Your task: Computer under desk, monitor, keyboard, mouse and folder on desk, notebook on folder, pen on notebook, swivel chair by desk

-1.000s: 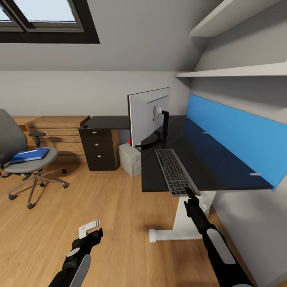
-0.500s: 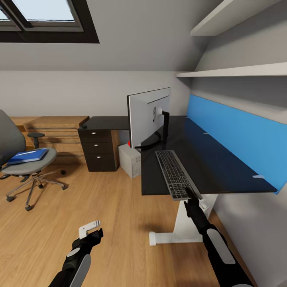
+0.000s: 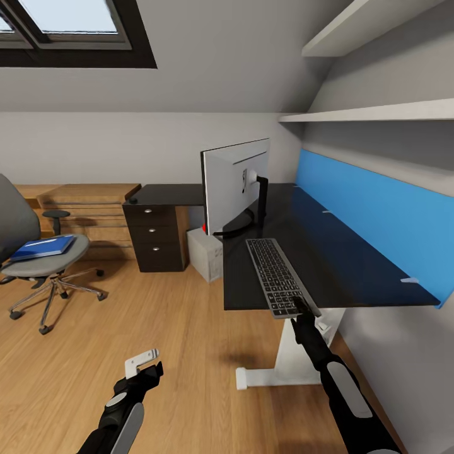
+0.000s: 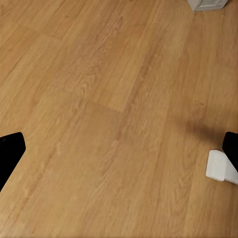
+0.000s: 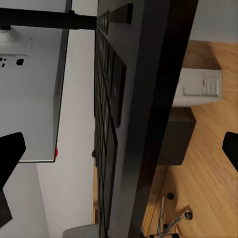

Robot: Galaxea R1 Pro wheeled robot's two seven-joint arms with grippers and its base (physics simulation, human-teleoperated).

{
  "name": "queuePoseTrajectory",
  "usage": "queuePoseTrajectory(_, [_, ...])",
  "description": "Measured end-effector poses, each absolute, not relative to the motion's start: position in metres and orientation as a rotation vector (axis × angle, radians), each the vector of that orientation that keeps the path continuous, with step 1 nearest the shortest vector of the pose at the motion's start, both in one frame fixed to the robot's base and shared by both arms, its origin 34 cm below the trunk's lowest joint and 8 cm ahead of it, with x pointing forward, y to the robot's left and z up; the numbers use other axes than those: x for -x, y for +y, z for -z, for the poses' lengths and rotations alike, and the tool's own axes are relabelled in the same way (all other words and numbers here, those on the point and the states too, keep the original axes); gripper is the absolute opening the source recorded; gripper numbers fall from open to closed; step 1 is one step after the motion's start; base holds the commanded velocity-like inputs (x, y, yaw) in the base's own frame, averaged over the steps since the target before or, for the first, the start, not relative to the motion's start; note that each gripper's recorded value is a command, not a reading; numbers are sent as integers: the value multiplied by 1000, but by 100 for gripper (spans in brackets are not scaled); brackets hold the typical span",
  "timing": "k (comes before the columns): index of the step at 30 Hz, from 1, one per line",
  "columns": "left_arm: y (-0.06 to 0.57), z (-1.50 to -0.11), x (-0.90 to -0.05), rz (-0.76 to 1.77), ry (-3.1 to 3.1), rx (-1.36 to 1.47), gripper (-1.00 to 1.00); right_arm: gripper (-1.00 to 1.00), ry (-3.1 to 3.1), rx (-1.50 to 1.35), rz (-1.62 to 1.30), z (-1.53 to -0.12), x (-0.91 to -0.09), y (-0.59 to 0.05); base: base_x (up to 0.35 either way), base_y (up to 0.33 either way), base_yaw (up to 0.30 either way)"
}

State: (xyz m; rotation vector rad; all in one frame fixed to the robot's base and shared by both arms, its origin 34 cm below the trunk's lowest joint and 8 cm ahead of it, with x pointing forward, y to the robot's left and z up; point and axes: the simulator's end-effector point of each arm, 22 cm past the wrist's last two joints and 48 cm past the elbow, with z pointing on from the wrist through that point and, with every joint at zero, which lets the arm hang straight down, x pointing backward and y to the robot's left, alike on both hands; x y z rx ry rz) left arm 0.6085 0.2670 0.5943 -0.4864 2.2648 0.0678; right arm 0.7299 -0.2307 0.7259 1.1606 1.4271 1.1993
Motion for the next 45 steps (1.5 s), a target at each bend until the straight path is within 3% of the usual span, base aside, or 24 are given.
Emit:
queuePoseTrajectory(1, [267, -594, -609, -68, 2265, 487, 100, 100, 1427, -1161, -1199, -726, -730, -231, 0, 0, 0])
queuePoseTrajectory(2, [267, -594, -609, -68, 2265, 486, 100, -100, 1428, -1160, -1199, -726, -730, -231, 0, 0, 0])
queuePoseTrajectory(45, [269, -654, -614, -73, 2265, 488, 100, -100, 1346, -1024, -1216, -843, -700, -224, 0, 0, 0])
